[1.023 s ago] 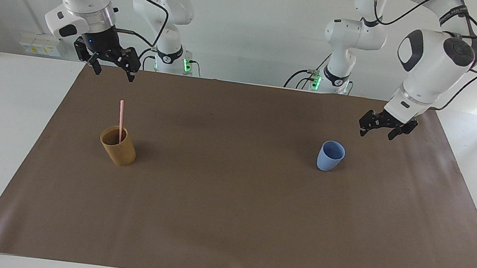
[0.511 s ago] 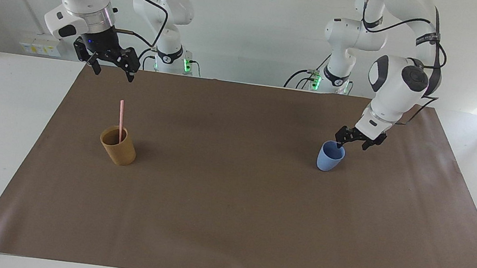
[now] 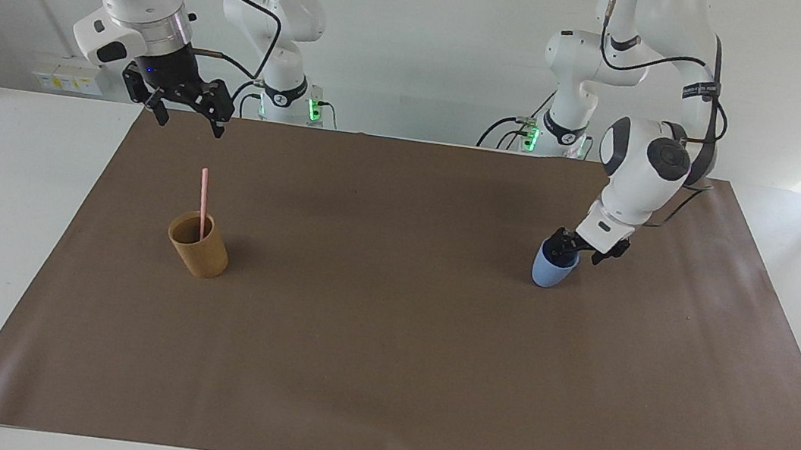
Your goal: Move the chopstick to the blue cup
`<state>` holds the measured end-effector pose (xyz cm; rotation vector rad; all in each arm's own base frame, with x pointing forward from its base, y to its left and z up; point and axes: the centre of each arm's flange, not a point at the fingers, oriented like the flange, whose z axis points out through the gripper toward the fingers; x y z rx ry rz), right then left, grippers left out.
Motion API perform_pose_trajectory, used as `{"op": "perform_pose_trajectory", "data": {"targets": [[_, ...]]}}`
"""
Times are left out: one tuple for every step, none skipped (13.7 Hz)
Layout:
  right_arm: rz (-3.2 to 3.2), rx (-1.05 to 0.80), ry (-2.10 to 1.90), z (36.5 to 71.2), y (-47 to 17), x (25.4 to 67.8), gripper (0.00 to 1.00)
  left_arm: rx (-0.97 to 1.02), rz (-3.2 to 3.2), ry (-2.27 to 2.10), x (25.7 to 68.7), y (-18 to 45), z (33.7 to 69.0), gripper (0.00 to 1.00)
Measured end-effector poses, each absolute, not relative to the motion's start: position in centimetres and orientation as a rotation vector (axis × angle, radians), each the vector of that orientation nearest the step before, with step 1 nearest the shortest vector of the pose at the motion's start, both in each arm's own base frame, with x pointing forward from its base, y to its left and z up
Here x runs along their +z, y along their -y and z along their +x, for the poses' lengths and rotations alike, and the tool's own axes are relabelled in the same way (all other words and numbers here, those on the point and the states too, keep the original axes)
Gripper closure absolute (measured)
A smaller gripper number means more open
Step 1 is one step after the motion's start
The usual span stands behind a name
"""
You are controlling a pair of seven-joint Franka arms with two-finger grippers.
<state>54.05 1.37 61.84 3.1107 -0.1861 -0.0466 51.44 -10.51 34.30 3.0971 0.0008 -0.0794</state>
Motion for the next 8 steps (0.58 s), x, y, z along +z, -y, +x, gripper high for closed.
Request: {"op": "perform_pose_trajectory", "data": {"targets": [[3.111, -0.047, 0.186, 54.0, -1.4, 61.8, 0.0, -0.078, 3.097, 0.007, 34.3, 10.8, 51.4, 0.34], [3.111, -0.047, 0.186, 54.0, -1.4, 61.8, 0.0, -0.074, 3.097, 0.017, 34.5, 11.1, 51.4, 0.47], [3.111, -0.047, 0.186, 54.0, -1.4, 61.8, 0.0, -0.068, 3.096, 0.024, 34.6, 11.3, 51.5, 0.59], [3.111, -0.048, 0.186, 54.0, -1.4, 61.8, 0.0, -0.057, 3.095, 0.029, 34.9, 11.5, 51.7, 0.73], [3.111, -0.05, 0.186, 54.0, -1.4, 61.7, 0.0, -0.041, 3.093, 0.032, 35.4, 11.7, 52.0, 0.85], [3.11, -0.051, 0.186, 54.0, -1.4, 61.7, 0.0, -0.025, 3.092, 0.034, 35.8, 11.7, 52.4, 0.96], [3.11, -0.052, 0.186, 54.0, -1.4, 61.7, 0.0, -0.004, 3.089, 0.034, 36.4, 11.8, 52.8, 0.96], [3.11, -0.052, 0.186, 54.0, -1.4, 61.7, 0.0, 0.016, 3.088, 0.035, 37.2, 11.9, 53.3, 0.96]]}}
